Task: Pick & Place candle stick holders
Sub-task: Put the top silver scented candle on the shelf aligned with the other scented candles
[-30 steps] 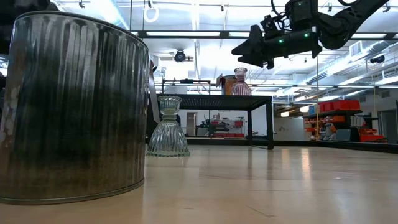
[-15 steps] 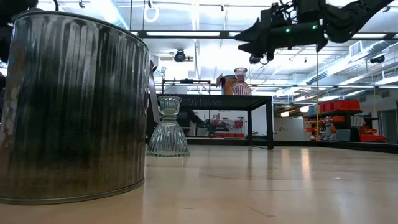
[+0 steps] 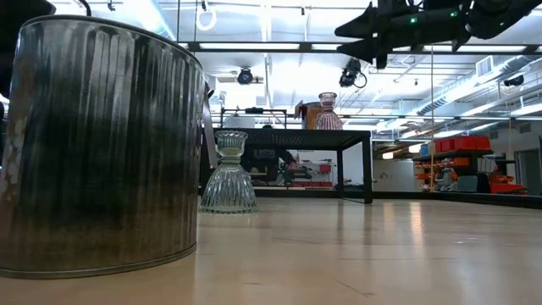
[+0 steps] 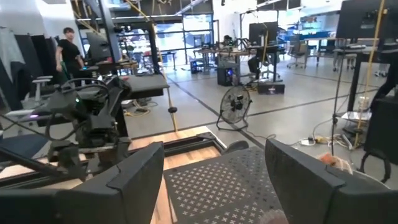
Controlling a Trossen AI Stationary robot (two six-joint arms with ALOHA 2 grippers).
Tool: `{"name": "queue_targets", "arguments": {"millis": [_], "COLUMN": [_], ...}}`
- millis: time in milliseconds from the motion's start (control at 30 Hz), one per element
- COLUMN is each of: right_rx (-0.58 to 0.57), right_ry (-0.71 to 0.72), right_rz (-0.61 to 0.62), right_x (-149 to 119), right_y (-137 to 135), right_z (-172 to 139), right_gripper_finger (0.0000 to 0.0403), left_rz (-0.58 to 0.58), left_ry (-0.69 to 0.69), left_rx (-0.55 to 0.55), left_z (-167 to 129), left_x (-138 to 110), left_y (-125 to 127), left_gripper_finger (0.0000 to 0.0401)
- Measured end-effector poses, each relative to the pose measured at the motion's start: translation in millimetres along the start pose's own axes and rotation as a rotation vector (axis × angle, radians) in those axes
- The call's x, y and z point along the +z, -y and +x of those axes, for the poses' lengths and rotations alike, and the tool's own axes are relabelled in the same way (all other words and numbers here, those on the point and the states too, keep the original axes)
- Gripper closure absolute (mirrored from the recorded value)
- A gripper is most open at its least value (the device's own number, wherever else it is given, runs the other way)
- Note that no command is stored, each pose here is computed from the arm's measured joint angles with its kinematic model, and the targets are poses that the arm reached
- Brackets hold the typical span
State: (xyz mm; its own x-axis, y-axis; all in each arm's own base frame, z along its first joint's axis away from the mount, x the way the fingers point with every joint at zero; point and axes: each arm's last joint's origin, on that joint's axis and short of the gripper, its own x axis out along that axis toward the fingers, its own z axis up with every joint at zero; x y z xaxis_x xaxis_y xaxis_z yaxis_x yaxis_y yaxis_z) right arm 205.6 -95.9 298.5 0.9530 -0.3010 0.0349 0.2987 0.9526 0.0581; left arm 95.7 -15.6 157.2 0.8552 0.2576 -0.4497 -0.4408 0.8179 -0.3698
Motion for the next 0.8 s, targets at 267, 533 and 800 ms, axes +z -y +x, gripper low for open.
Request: {"name": "queue_targets", "arguments": {"millis": [267, 533, 800], "right_rx": [-0.028, -0.061, -0.059], "right_ry": [-0.003, -0.017, -0.045], "right_rz": [-0.025, -0.031, -0.028], "right_x": [0.4, -1.1, -3.8], "right_y": [-3.9, -3.1, -3.1], "right_z": [-1.2, -1.1, -1.2], "right_gripper_finger": [0.0124, 0.0124, 0.0124], "left_rz": [-0.003, -0.011, -0.047], "left_ry": [-0.064, -0.084, -0.121], "left_rx": [-0.055, -0.069, -0.011], "left_z": [0.1, -1.0, -0.9], "left_x": [-4.9, -7.1, -11.0], "left_y": [6.2, 7.2, 3.1], "left_gripper_finger": [0.0002, 0.0002, 0.0002]}}
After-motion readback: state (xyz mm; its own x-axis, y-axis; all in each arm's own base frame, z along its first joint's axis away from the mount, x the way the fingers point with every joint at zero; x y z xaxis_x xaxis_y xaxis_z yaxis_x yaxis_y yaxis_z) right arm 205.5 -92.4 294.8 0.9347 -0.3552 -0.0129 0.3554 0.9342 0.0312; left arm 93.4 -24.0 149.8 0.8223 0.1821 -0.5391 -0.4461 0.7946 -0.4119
